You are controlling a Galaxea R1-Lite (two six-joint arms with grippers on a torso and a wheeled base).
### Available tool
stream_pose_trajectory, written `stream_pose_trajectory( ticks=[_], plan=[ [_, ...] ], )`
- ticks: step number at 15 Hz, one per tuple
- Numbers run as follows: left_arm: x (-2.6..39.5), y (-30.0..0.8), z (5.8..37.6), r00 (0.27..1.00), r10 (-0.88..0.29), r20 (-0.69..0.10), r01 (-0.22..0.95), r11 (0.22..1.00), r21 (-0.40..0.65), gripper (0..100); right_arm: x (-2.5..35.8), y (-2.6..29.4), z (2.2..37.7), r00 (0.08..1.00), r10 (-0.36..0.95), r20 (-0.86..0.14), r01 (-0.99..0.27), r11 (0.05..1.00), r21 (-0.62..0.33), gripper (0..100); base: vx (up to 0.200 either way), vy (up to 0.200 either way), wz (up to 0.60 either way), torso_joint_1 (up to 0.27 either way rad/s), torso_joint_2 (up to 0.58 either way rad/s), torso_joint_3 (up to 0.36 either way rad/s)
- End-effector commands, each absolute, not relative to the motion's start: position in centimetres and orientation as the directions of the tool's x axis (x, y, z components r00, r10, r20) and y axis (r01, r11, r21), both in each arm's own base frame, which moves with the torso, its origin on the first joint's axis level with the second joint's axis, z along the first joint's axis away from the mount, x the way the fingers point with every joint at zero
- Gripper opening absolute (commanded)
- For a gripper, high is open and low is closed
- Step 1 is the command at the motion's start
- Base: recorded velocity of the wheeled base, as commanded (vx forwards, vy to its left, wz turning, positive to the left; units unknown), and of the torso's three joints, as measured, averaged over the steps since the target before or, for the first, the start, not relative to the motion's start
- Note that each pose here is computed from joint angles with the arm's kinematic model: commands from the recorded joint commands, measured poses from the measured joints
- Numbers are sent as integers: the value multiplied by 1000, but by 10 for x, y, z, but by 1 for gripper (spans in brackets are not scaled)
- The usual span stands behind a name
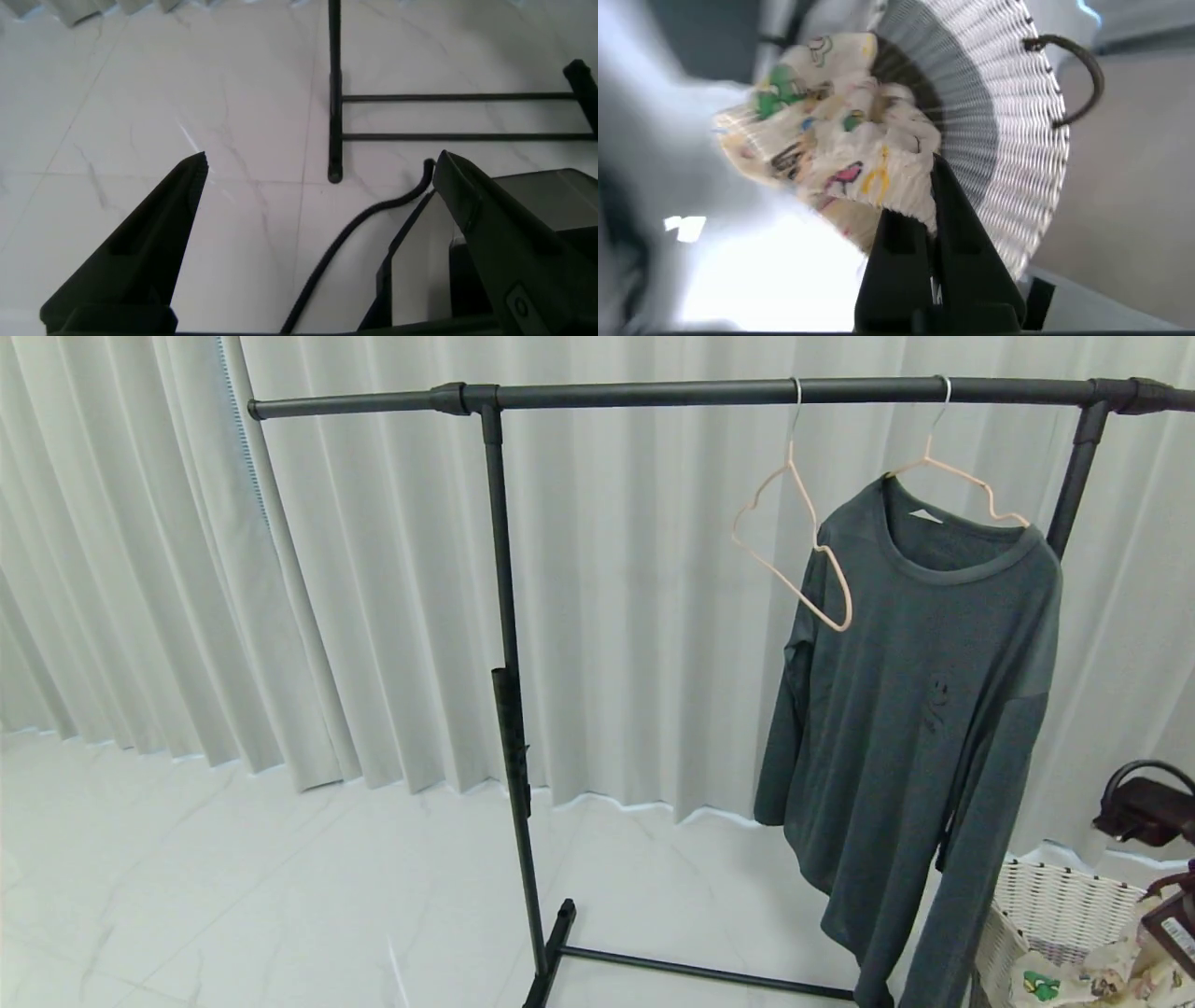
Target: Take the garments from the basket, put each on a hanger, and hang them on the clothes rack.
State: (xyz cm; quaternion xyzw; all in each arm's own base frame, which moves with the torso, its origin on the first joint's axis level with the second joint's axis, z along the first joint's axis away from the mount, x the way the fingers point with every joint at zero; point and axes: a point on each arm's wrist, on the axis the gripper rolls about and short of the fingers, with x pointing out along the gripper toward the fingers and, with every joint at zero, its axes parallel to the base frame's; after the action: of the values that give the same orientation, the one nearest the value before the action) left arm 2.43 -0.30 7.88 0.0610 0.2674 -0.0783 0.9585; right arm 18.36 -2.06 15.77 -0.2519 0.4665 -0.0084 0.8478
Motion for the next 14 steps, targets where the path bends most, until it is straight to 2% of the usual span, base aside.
stream_pose_trajectory(
  ticks=[1,4,5,9,12,14],
  plan=[
    [24,-3,79,845,-119,-521,184,980,75,100,151,5,231,748,-154,-646,-197,878,-437,0,-200,0,0,2,2,-2],
    [24,-3,79,849,-119,-514,184,980,76,100,144,19,247,797,-71,-599,-251,864,-437,0,-200,0,0,1,2,4],
    [23,-3,79,854,-120,-506,183,980,77,100,143,26,250,807,-30,-590,-278,862,-424,0,0,0,0,0,0,0],
    [22,-3,80,858,-141,-494,200,977,68,100,143,75,256,782,210,-588,-434,860,-270,0,0,0,0,0,0,0],
    [20,-3,80,865,-147,-479,205,976,70,100,152,128,265,736,385,-557,-534,836,-129,0,0,0,0,0,0,0],
    [17,-5,81,864,-247,-439,296,954,46,100,168,155,268,747,437,-501,-552,828,-100,0,0,0,0,0,0,0]
  ],
)
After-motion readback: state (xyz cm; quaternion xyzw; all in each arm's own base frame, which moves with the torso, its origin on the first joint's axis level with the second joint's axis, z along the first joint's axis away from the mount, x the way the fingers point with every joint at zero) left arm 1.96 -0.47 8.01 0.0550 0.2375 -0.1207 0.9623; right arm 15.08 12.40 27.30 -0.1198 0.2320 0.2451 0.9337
